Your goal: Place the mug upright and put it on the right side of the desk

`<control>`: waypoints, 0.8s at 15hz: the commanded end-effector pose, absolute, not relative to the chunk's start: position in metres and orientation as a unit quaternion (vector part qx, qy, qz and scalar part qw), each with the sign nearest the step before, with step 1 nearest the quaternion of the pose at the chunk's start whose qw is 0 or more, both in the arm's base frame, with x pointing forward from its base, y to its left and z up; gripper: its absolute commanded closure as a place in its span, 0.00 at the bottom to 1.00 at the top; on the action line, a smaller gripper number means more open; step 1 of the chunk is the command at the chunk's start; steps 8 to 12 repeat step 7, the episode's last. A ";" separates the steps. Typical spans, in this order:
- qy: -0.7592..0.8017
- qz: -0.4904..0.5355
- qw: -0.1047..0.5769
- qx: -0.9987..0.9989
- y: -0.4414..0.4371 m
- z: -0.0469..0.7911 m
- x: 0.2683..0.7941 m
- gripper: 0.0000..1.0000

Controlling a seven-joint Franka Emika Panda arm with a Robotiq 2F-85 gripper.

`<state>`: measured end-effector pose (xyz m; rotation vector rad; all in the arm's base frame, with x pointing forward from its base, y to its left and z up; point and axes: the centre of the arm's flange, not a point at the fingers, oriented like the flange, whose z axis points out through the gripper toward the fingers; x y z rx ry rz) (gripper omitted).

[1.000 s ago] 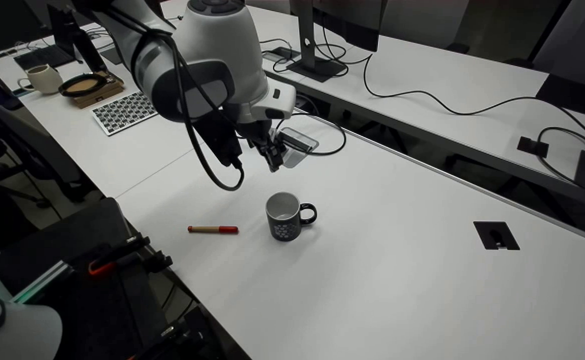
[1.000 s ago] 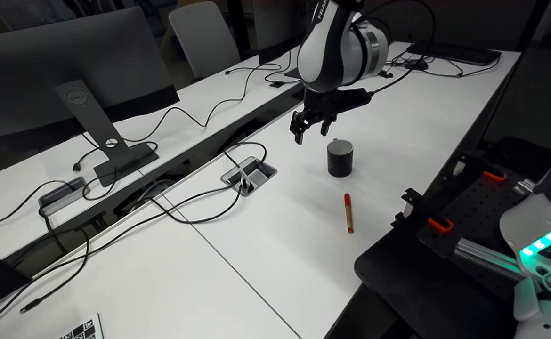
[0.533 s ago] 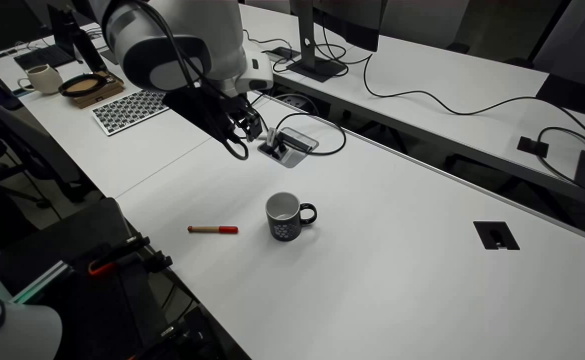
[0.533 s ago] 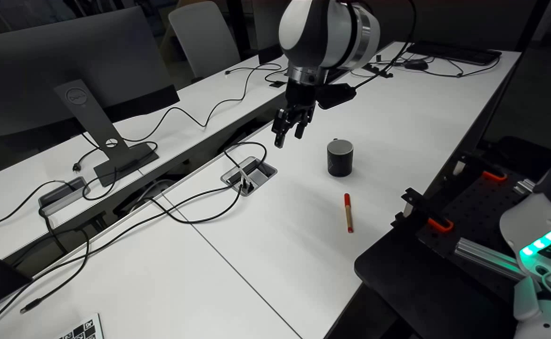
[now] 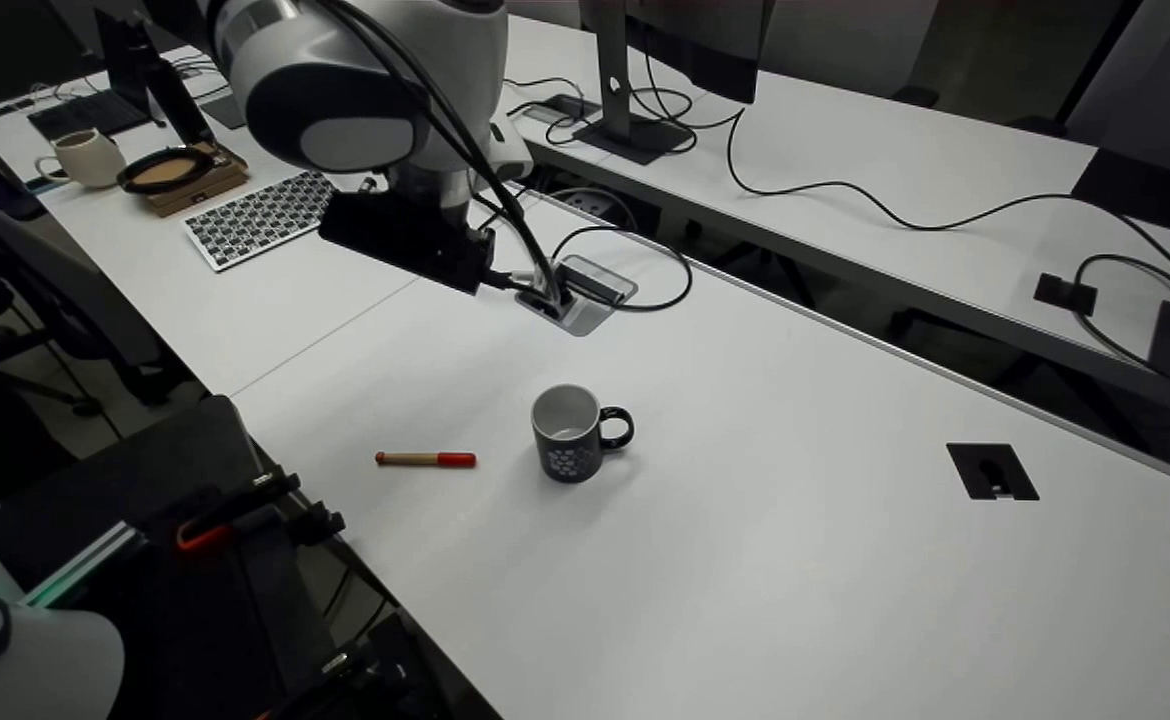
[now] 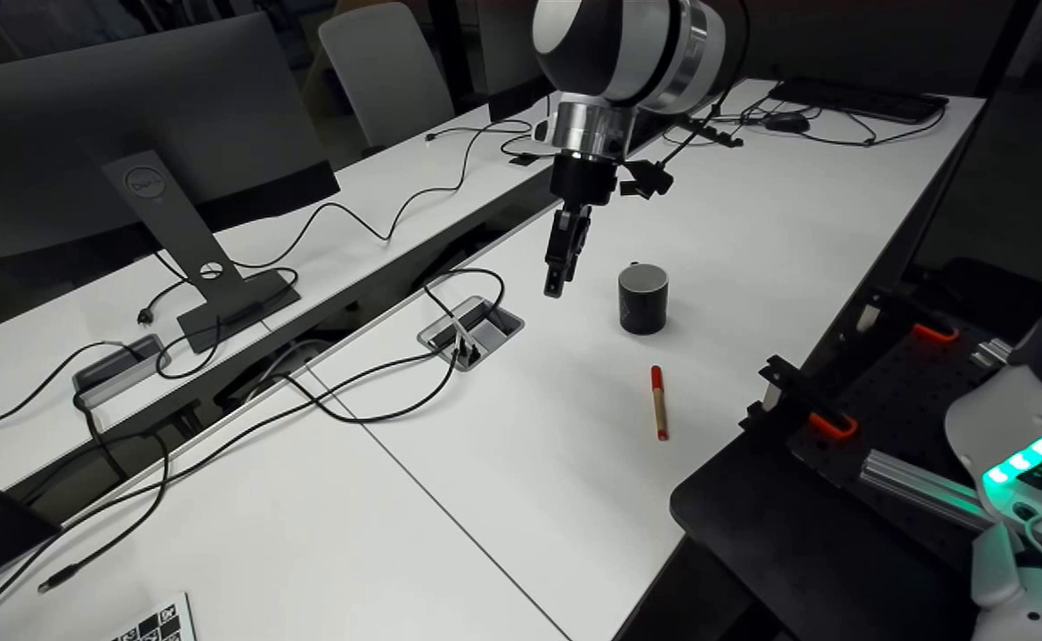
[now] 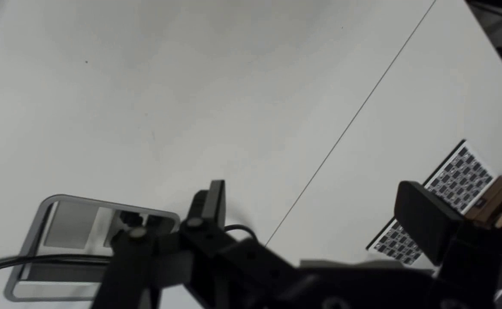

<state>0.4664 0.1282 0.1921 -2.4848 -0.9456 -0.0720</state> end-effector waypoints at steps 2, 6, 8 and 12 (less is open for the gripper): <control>-0.429 0.016 0.289 -0.856 0.121 0.197 0.457 0.00; -0.422 0.010 0.285 -0.861 0.126 0.189 0.457 0.00; -0.423 0.010 0.286 -0.860 0.126 0.189 0.457 0.00; -0.423 0.010 0.286 -0.860 0.126 0.189 0.457 0.00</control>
